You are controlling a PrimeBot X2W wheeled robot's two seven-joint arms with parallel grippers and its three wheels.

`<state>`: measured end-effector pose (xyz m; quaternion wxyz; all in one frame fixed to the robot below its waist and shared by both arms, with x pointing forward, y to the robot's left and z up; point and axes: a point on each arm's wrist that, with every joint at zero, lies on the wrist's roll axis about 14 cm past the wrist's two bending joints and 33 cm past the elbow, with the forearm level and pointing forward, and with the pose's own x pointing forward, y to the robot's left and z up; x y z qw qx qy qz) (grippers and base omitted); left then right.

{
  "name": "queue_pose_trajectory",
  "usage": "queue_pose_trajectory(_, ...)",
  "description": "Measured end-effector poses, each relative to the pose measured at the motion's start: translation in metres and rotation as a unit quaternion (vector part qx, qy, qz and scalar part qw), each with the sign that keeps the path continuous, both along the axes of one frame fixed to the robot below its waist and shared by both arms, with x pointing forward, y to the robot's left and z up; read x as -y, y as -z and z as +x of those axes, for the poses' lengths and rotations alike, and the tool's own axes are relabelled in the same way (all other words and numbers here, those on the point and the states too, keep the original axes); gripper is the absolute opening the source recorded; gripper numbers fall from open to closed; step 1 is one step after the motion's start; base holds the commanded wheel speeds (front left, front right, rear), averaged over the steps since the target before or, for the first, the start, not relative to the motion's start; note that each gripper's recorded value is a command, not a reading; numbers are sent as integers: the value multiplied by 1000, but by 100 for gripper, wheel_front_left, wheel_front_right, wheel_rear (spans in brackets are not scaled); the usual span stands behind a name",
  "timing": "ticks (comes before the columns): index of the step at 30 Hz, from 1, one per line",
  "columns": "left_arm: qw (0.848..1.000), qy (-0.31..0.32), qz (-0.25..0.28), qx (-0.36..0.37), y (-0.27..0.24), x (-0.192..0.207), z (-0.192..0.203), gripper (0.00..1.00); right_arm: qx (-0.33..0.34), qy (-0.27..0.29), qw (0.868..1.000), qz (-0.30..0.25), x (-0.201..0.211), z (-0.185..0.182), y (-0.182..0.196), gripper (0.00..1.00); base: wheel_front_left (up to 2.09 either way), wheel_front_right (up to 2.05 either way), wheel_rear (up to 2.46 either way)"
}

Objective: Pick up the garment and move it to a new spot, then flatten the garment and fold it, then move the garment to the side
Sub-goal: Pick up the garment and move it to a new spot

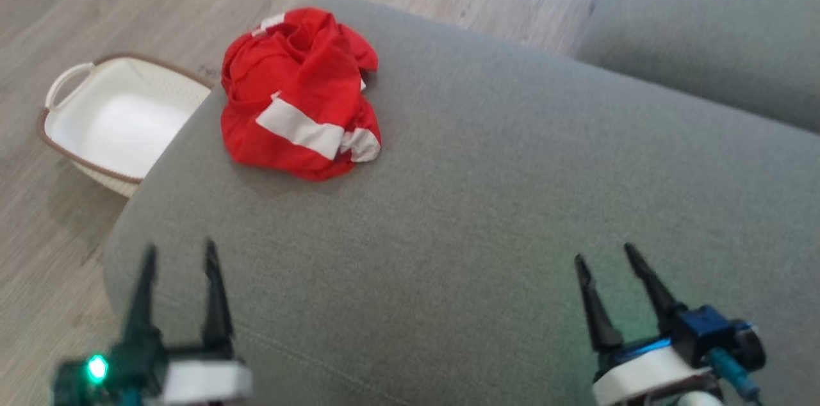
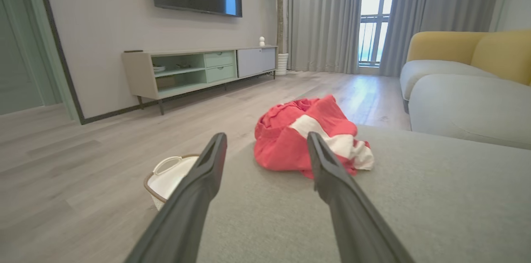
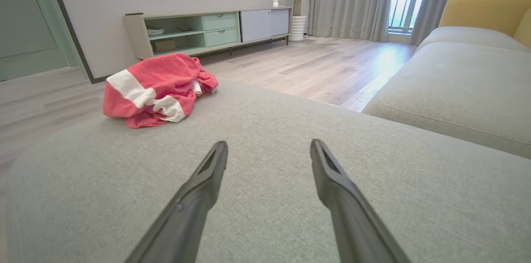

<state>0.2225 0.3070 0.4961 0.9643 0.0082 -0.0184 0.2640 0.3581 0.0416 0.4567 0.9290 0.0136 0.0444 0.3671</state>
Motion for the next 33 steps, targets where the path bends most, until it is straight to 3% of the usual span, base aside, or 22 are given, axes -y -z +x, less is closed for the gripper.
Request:
queue_pose_trajectory(8,993,22,95,73,-83,-33,75,100,14,17,999,-33,23,41,17,100,0,0,0)
queue_pose_trajectory(11,991,45,109,60,-86,-39,110,100,21,24,998,-45,34,59,24,100,0,0,0)
queue_pose_trajectory(15,992,74,107,4,-75,-48,161,100,27,24,998,-54,42,77,33,100,0,0,0)
queue_pose_trajectory(21,986,111,32,-122,-29,-48,222,100,31,21,998,-58,46,92,45,100,0,0,0)
queue_pose_trajectory(25,965,134,-17,-224,22,-36,232,100,32,24,997,-65,54,100,51,100,0,0,0)
queue_pose_trajectory(28,948,154,-21,-277,47,-26,232,100,32,28,997,-69,60,103,54,100,0,0,0)
queue_pose_trajectory(33,940,147,-10,-308,60,-43,233,100,32,38,996,-76,69,110,60,100,0,0,0)
